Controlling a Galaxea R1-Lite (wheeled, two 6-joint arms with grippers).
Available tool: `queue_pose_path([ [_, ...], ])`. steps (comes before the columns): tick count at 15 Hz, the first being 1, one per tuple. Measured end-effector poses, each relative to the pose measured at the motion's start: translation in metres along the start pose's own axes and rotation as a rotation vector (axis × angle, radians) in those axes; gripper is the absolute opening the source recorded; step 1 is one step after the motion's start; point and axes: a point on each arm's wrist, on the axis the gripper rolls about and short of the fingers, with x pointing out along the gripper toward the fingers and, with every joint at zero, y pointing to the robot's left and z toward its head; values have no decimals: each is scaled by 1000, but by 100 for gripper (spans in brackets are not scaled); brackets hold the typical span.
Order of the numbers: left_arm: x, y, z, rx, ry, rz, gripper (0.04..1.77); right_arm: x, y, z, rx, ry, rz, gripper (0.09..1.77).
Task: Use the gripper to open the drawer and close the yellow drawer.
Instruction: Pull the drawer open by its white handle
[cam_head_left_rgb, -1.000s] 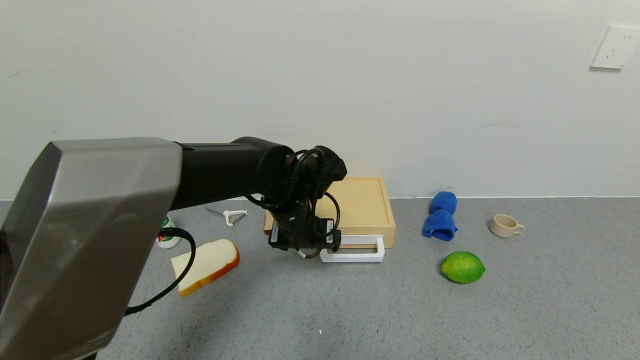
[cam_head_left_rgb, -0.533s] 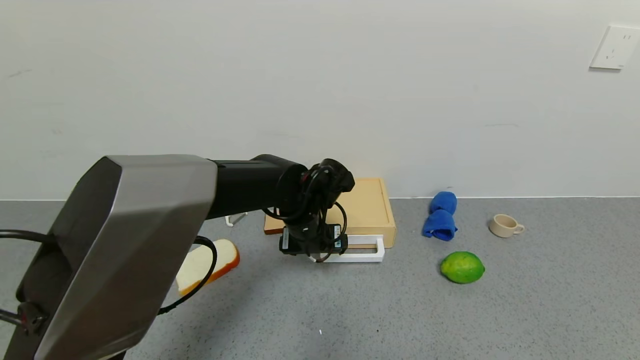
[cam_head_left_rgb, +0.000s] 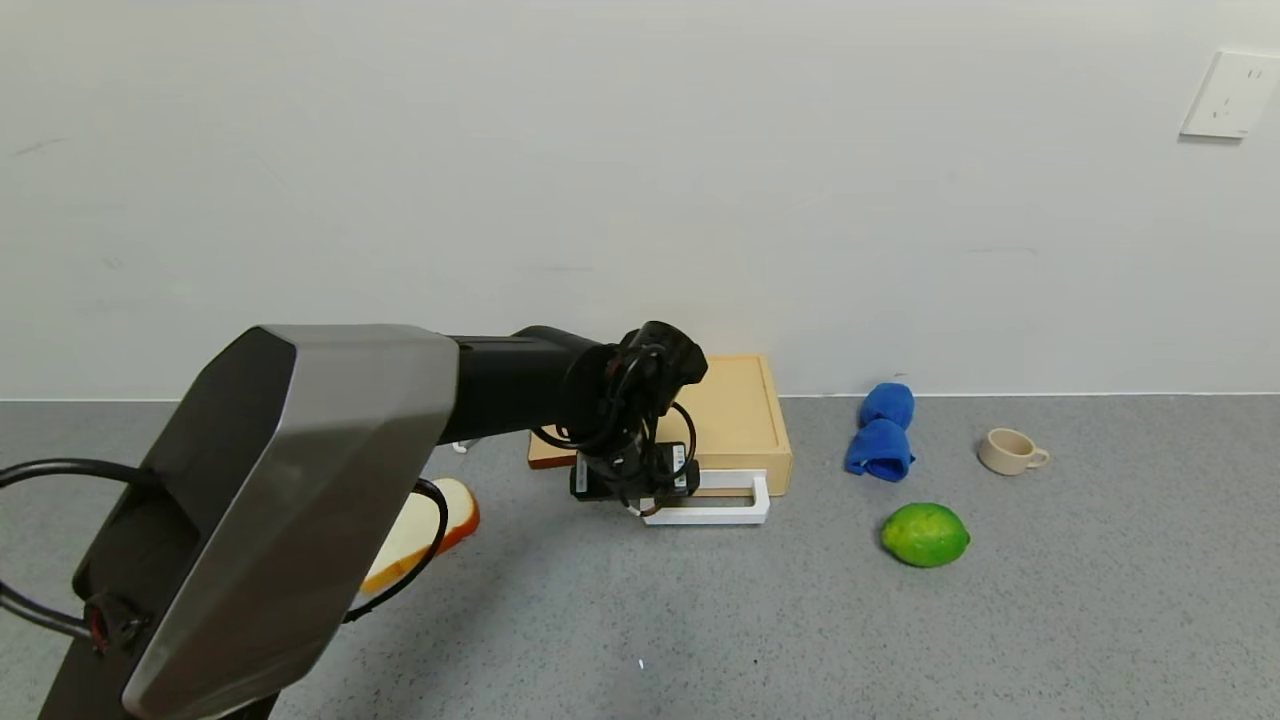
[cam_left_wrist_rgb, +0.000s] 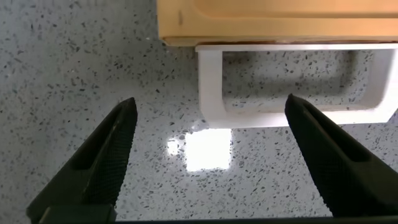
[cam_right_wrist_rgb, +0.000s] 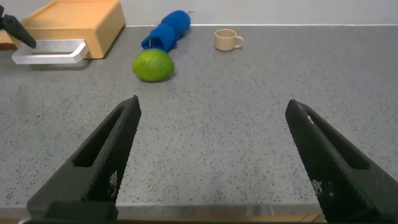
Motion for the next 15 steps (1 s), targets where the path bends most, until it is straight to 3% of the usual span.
queue_pose_path([
  [15, 26, -2, -4, 21, -3, 5, 172, 0, 0, 0, 0, 0, 0, 171],
])
